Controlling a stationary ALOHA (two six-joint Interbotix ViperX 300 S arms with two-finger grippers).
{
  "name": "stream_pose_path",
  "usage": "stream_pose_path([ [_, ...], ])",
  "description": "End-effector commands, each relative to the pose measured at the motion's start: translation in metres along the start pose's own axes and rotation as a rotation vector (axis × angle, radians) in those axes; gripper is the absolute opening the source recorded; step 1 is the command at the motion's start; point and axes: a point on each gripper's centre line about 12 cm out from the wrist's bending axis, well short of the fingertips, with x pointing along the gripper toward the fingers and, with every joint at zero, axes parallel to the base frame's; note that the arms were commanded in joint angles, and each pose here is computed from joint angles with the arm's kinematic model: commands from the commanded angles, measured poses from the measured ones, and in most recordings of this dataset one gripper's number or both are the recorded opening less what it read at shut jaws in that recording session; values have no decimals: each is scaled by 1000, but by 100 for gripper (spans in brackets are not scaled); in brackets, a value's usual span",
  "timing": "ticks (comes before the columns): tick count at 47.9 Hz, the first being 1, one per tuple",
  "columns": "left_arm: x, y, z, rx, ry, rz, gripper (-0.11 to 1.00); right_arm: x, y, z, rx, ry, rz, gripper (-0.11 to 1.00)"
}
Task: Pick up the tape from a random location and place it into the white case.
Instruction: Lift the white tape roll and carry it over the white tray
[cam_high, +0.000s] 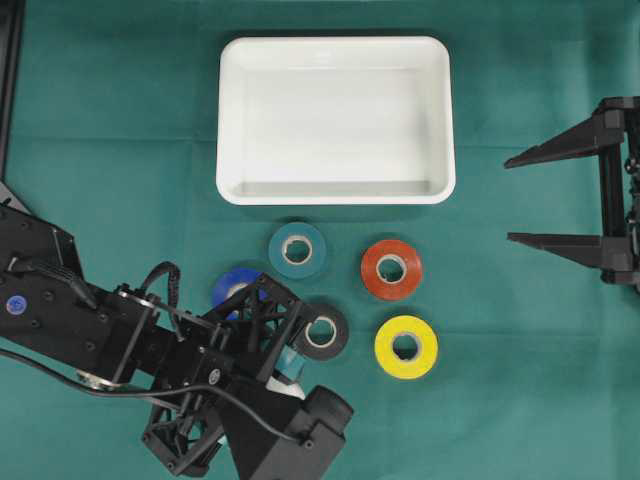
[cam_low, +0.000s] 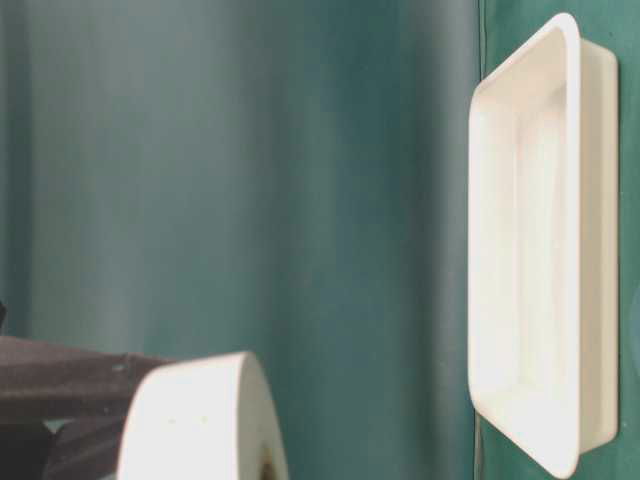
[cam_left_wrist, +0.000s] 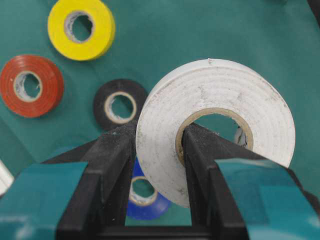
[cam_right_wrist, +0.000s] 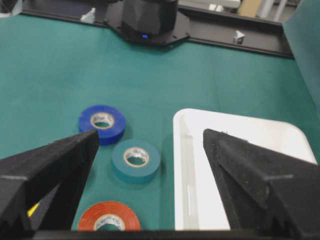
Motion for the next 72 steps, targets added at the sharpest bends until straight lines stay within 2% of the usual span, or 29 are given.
stream_pose_path([
  [1,-21,2,6,-2,-55,18,23,1,0,13,-5,-32,0,91],
  [41,-19,5,4,-12,-51,20,23,1,0,12,-4,-29,-1,91],
  [53,-18,36,-8,-77,-40,60,23,1,0,13,-6,-34,0,91],
  [60,-20,65,-21,-144,-30,99,23,1,0,14,-9,-34,0,91],
  [72,-28,116,-55,-276,-3,169,23,1,0,14,-11,-34,0,91],
])
